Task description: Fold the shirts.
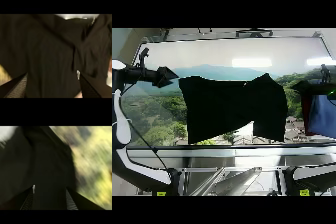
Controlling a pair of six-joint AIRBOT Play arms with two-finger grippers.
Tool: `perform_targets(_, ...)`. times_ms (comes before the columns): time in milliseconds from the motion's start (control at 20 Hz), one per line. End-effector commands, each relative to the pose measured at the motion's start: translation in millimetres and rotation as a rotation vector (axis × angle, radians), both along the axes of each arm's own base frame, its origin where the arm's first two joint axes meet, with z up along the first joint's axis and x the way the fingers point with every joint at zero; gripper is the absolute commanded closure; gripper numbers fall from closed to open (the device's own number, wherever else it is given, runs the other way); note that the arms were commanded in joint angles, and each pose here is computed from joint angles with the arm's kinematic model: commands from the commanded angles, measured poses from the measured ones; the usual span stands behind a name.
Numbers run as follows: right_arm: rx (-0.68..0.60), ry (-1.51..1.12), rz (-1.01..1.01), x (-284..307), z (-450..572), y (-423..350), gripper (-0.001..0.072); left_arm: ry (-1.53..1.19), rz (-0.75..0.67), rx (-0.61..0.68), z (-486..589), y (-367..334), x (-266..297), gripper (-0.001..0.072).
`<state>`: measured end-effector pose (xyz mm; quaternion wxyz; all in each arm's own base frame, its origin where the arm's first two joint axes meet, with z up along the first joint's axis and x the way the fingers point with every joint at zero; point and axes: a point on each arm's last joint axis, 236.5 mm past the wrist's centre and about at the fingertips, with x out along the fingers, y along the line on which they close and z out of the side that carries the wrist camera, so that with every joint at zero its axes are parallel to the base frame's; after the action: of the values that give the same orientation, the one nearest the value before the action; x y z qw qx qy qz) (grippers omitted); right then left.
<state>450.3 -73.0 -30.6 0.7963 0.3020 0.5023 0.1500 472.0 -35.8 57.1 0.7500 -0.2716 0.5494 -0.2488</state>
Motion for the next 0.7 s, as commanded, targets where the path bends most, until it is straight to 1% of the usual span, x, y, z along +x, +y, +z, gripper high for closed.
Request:
perform_targets(0, -0.04, 0.162, 0.06, -46.2, -31.5, -17.6, 0.0247, 0.181, 0.046, 0.017, -33.1, 7.5, -75.2, 0.0002)
perform_targets(100, -0.021, 0.177, 0.068, -45.0, -43.0, -12.9, 0.0247, 0.267, 0.082, 0.014, -58.9, 3.9, -118.1, 0.0002)
perform_targets(300, 0.014, 0.24, 0.109, -47.0, -73.4, 5.8, 0.0248, 0.366, 0.184, -0.015, -94.4, 0.4, -175.6, 0.0001)
perform_targets(450, 0.02, 0.26, 0.181, -46.7, -86.7, 31.8, 0.0248, 0.422, 0.226, -0.038, -109.2, -2.3, -204.3, 0.0002)
perform_targets(650, 0.037, 0.24, 0.244, -40.8, -84.5, 61.8, 0.0249, 0.488, 0.286, -0.058, -133.4, -1.9, -224.1, 0.0002)
